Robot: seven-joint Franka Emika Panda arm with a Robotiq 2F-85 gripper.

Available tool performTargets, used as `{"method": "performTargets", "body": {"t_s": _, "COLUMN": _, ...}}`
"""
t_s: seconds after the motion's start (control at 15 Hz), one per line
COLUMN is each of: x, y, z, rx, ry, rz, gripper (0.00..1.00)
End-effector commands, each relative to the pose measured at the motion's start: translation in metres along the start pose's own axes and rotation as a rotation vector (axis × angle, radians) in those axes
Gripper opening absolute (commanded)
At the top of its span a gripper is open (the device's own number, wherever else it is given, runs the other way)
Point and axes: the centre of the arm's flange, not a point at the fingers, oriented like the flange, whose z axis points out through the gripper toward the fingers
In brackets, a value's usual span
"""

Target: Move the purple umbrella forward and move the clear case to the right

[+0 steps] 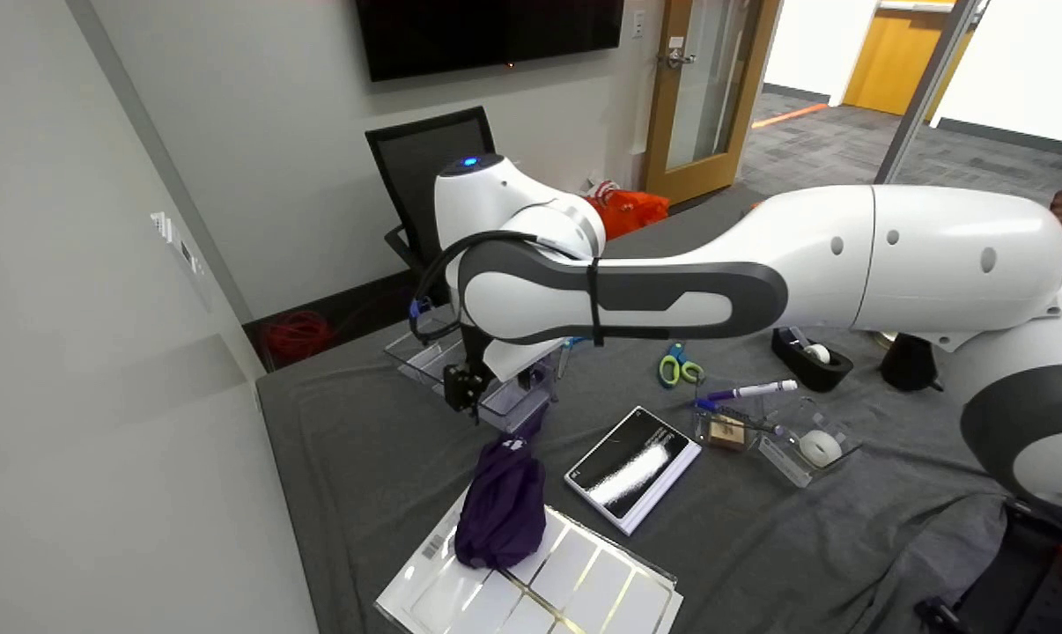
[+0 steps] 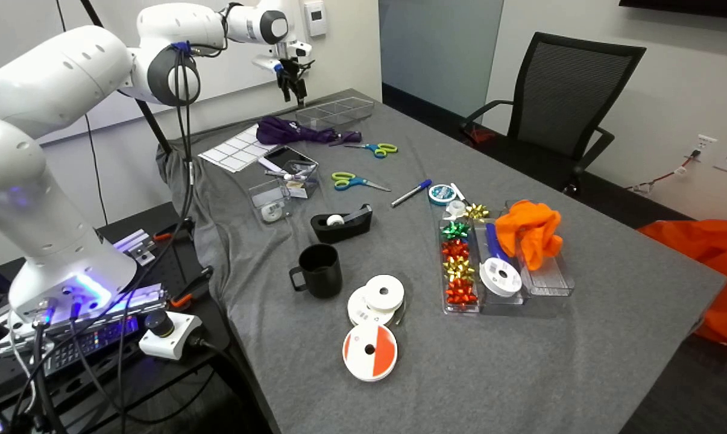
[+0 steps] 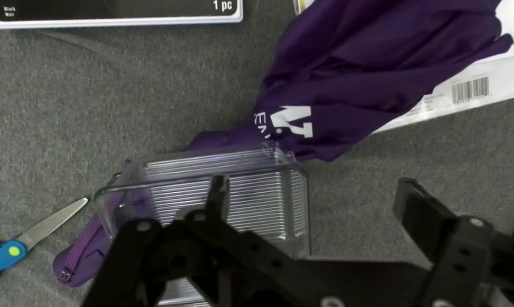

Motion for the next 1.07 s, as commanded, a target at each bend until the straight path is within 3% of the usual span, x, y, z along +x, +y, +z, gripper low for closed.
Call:
{"method": "performTargets", "body": {"t_s": 0.0, "x": 0.061, "y": -0.021, "z": 0.004, "rx": -0.004, "ry": -0.017, "rz": -0.04, "gripper": 1.0}}
{"method": "performTargets", "body": {"t_s": 0.4, "x": 0.071, "y": -0.02, "z": 0.01, "rx": -0.006, "ry": -0.027, "rz": -0.042, "gripper": 1.0}}
{"method": "performTargets", "body": {"t_s": 1.0, "x": 0.079, "y": -0.021, "z": 0.025, "rx": 0.018, "ry": 0.047, "rz": -0.016, "gripper": 1.0}}
